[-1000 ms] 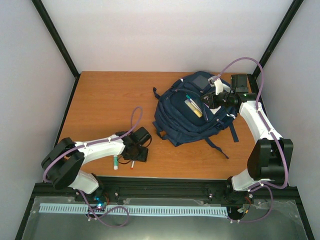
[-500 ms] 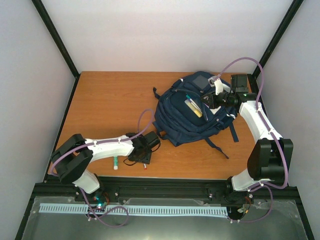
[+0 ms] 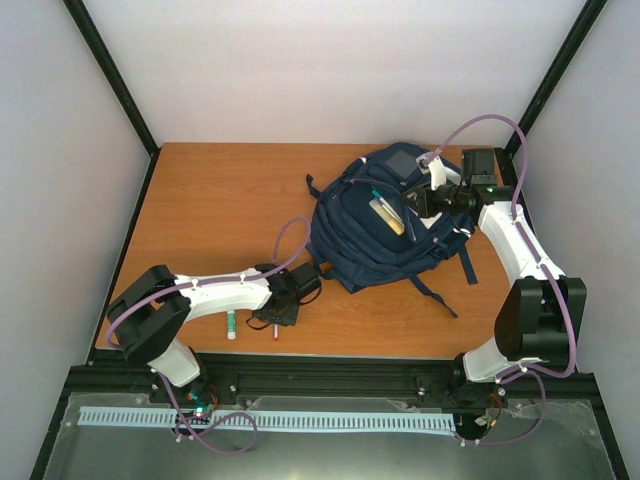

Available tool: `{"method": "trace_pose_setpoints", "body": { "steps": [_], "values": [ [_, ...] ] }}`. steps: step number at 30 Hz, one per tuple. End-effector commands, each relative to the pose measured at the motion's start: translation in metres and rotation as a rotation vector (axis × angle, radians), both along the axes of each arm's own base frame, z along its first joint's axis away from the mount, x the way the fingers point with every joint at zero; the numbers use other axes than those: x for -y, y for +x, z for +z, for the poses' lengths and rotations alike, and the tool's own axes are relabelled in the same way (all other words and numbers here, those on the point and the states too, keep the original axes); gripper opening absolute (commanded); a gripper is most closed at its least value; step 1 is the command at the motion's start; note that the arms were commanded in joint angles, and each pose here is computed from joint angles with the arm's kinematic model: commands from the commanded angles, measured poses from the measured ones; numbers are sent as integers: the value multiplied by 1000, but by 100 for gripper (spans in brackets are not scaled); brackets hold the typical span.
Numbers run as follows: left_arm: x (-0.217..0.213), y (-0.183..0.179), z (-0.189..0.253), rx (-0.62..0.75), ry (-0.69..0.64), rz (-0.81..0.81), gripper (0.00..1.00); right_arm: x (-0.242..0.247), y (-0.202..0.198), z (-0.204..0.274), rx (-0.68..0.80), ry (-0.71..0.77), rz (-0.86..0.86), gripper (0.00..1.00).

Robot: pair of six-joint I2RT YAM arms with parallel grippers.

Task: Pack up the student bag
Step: Pick up the stationery from the center of the board.

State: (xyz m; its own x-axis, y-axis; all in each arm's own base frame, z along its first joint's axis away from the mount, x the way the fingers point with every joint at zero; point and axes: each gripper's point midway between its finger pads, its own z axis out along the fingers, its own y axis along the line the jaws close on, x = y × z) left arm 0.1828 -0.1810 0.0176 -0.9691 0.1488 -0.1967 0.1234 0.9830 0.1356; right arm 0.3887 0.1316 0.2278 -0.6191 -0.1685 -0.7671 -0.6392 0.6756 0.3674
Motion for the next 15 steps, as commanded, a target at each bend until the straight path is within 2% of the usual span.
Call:
{"method": "trace_pose_setpoints", "body": {
  "steps": [1,7,15],
  "values": [
    [1,0,2,-14,-2,-13,24,4,2,8,22,26,-2,3],
    [4,6,1,-44,-69,5,28,4,2,9,26,26,-2,3],
    [2,12,0,-67,-87,14,21,4,2,9,26,26,-3,3]
  ]
}}
